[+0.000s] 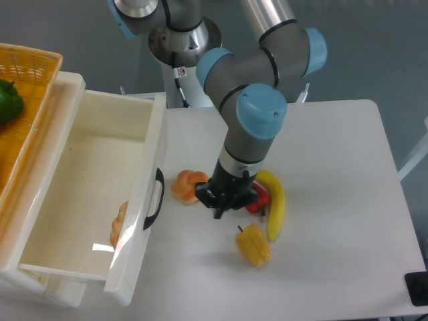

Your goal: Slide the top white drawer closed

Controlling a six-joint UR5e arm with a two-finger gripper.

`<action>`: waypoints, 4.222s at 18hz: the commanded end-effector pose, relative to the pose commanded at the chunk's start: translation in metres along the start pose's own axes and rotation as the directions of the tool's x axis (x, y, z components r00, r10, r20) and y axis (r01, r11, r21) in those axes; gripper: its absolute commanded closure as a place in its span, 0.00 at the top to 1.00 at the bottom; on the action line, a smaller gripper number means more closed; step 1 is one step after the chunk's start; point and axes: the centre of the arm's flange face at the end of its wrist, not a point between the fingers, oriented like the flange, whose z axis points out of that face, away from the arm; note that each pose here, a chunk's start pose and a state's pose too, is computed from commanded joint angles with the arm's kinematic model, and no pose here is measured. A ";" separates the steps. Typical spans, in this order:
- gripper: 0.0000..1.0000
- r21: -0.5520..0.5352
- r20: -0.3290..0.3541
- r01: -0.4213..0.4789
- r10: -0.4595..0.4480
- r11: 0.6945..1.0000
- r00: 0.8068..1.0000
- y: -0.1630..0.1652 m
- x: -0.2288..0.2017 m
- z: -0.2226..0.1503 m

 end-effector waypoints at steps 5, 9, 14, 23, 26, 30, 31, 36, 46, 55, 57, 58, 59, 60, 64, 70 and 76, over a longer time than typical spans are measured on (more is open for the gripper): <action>0.00 -0.031 -0.129 0.048 -0.051 0.998 0.990 0.002 0.008 0.000; 0.00 -0.054 -0.150 0.066 -0.074 0.996 0.986 0.005 0.007 0.000; 0.00 -0.066 -0.173 0.063 -0.073 0.996 0.982 0.006 0.018 0.001; 0.00 -0.088 -0.192 0.043 -0.060 0.995 0.979 0.011 0.049 -0.008; 0.00 -0.100 -0.195 0.029 -0.048 0.995 0.980 0.012 0.062 -0.003; 0.00 -0.105 -0.193 0.034 -0.054 0.994 0.980 0.013 0.069 -0.002; 0.00 -0.112 -0.193 0.023 -0.045 0.993 0.980 0.014 0.077 0.002; 0.00 -0.134 -0.191 0.018 -0.044 0.991 0.981 0.016 0.098 0.013; 0.00 -0.175 -0.193 -0.012 -0.022 0.984 0.981 0.024 0.156 0.036; 0.08 -0.164 -0.190 -0.045 0.014 0.985 0.982 0.023 0.175 0.050; 0.16 -0.153 -0.179 -0.042 0.014 0.987 0.984 0.021 0.168 0.045; 0.20 -0.146 -0.172 -0.036 0.010 0.989 0.985 0.020 0.161 0.040; 0.26 -0.137 -0.170 -0.024 0.000 0.990 0.986 0.018 0.152 0.035; 0.28 -0.127 -0.166 -0.013 -0.008 0.992 0.986 0.016 0.144 0.030; 0.56 -0.076 -0.151 0.054 -0.065 0.996 0.986 0.006 0.098 0.002; 1.00 0.002 0.000 0.128 -0.128 0.992 0.992 0.005 0.022 -0.051; 1.00 -0.032 0.376 0.039 -0.025 0.999 0.926 0.012 -0.047 -0.082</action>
